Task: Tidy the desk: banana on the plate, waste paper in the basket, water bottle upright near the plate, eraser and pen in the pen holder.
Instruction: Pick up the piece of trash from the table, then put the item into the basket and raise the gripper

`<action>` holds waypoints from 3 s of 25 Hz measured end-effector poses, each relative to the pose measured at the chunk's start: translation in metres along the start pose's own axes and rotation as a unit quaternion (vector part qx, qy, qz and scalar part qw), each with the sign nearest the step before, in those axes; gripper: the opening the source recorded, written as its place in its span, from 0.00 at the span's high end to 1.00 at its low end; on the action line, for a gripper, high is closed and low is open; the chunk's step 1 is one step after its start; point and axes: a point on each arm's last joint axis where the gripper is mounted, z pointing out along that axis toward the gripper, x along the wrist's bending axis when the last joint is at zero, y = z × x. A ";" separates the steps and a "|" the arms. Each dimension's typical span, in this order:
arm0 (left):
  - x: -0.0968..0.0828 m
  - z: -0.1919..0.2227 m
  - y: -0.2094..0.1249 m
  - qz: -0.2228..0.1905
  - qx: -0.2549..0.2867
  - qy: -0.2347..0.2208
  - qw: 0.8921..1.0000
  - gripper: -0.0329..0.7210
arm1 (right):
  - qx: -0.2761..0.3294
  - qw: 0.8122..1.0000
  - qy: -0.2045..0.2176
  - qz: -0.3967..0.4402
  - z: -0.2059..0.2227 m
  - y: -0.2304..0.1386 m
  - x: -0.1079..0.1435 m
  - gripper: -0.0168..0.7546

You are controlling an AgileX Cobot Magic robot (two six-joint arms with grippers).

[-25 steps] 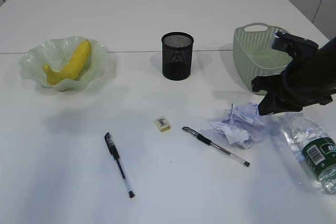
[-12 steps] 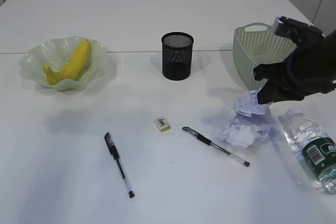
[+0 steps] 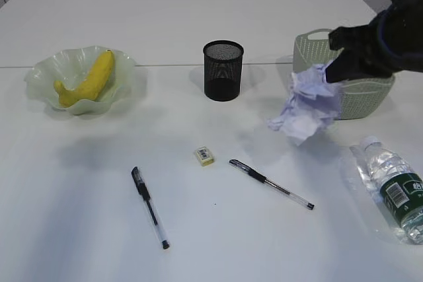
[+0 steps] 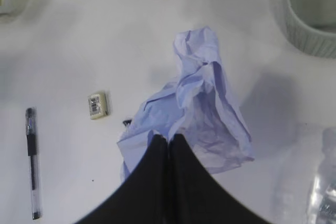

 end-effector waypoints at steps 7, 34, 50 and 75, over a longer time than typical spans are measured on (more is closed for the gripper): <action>0.000 0.000 0.000 0.001 0.001 0.001 1.000 0.34 | -0.049 0.999 0.004 -0.023 -0.018 0.027 0.009 1.00; 0.001 0.000 0.000 0.002 0.001 0.004 1.000 0.36 | -0.176 0.971 -0.126 -0.105 -0.010 0.061 -0.025 1.00; 0.001 0.000 0.000 0.005 0.001 0.008 1.000 0.37 | -0.212 0.950 -0.177 -0.146 0.002 0.070 -0.044 1.00; 0.002 0.000 -0.002 0.006 0.011 0.010 1.000 0.37 | -0.222 0.944 -0.205 -0.132 0.037 0.071 -0.077 0.89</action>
